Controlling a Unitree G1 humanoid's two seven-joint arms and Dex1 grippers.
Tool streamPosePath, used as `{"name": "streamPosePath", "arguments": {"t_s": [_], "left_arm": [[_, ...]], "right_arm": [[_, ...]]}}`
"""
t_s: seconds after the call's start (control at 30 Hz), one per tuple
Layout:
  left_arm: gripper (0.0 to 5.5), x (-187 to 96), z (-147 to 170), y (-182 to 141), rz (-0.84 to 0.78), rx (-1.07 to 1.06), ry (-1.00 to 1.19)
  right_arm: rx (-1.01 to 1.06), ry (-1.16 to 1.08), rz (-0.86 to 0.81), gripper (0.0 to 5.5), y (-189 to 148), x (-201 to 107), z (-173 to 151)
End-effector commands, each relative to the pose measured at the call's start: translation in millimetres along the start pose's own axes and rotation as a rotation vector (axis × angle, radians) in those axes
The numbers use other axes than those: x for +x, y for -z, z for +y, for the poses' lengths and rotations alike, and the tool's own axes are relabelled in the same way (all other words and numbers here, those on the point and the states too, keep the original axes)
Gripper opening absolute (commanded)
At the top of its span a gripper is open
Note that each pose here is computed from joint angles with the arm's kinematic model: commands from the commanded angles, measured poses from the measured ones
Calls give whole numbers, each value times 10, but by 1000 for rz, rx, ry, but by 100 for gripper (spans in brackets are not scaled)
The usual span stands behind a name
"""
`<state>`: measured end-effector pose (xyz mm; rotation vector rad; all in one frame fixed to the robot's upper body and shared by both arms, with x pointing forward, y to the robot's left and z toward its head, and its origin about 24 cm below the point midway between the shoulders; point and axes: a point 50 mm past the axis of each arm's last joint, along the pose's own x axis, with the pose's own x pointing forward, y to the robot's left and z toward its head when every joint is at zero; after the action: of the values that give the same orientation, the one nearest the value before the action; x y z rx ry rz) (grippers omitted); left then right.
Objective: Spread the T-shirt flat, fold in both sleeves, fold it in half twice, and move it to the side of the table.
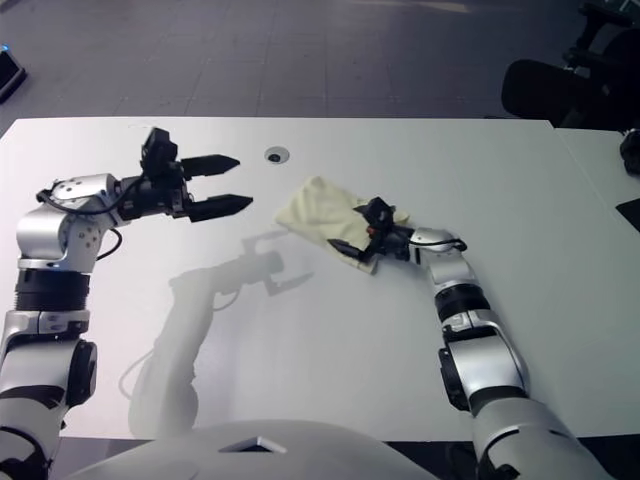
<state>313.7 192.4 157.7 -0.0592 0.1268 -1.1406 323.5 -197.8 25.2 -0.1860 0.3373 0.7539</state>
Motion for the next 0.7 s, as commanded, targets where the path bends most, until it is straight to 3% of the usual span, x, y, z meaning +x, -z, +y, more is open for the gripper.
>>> {"name": "streamPosePath", "arguments": {"t_s": [0.03,0.13,0.23,0.5,0.53,0.6,0.7], "left_arm": [[540,-35,21,-80,-67,71,-327],[540,-21,7,43,-85,61,-572],[540,-29,-19,158,-84,28,-774],[540,-70,-66,216,-96,11,-927],[540,-78,-72,225,-93,13,-937],[540,-97,-64,247,-68,33,-978],[540,-184,11,251,-20,94,-1099]], "right_arm": [[325,492,722,539,1690,-1090,277],[451,652,865,539,2056,-1414,540],[524,738,926,539,2205,-1535,715],[573,901,920,539,2196,-1749,598],[583,920,890,539,2164,-1741,545],[543,1002,673,539,1916,-1616,252],[315,1045,165,539,882,-1251,-325]]}}
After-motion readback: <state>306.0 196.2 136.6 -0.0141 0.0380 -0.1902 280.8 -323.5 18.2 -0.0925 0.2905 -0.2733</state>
